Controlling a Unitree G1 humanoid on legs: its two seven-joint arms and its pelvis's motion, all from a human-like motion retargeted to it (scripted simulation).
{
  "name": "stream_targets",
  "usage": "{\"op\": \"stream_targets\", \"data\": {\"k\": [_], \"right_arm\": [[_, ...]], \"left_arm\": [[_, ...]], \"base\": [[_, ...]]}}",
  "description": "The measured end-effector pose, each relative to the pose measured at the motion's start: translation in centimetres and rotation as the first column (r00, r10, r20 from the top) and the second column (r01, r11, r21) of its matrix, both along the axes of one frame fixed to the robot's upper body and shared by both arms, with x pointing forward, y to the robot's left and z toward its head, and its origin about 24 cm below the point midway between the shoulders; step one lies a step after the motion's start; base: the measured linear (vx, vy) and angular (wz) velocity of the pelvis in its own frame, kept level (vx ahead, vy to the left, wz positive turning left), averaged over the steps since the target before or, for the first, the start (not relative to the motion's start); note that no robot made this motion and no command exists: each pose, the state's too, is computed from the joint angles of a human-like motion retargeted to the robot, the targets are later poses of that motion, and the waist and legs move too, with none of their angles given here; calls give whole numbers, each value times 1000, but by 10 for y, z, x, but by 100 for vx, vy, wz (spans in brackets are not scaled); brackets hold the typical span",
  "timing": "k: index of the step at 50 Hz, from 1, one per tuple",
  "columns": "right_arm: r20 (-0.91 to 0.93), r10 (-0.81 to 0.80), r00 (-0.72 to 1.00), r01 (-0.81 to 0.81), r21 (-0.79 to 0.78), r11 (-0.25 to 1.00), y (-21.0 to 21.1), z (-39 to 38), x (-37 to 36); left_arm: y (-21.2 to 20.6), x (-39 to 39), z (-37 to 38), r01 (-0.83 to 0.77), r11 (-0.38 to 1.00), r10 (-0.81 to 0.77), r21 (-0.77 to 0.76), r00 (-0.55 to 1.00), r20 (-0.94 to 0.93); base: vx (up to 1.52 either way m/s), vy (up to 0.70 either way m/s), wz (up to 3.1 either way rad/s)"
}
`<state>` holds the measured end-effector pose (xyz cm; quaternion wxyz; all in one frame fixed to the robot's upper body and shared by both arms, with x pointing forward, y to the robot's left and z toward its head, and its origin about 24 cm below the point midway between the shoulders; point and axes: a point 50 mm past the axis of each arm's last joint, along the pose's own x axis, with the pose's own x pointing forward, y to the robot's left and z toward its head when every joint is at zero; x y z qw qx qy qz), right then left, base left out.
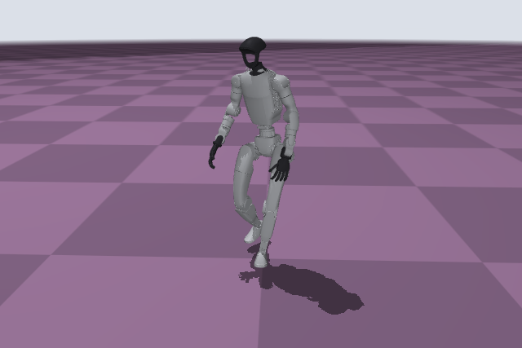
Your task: Sport exercise
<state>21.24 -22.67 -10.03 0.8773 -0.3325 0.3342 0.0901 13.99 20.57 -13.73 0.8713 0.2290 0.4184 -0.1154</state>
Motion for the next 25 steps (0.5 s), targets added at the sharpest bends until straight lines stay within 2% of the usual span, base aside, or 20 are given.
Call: {"op": "stream_targets", "data": {"k": [6,14,25], "right_arm": [[-26,-95,995,95,10,995,-12,-4,-5],[-69,-248,966,251,39,967,-24,-15,-30],[-99,-301,948,305,25,952,-29,-20,-41]], "left_arm": [[4,17,10,-83,996,87,-39,992,88],[9,-5,5,-72,994,72,-85,997,4],[16,-6,7,-126,989,127,-71,992,5]], "base": [[-33,-9,-15],[-21,-7,-39],[-11,1,-34]]}}
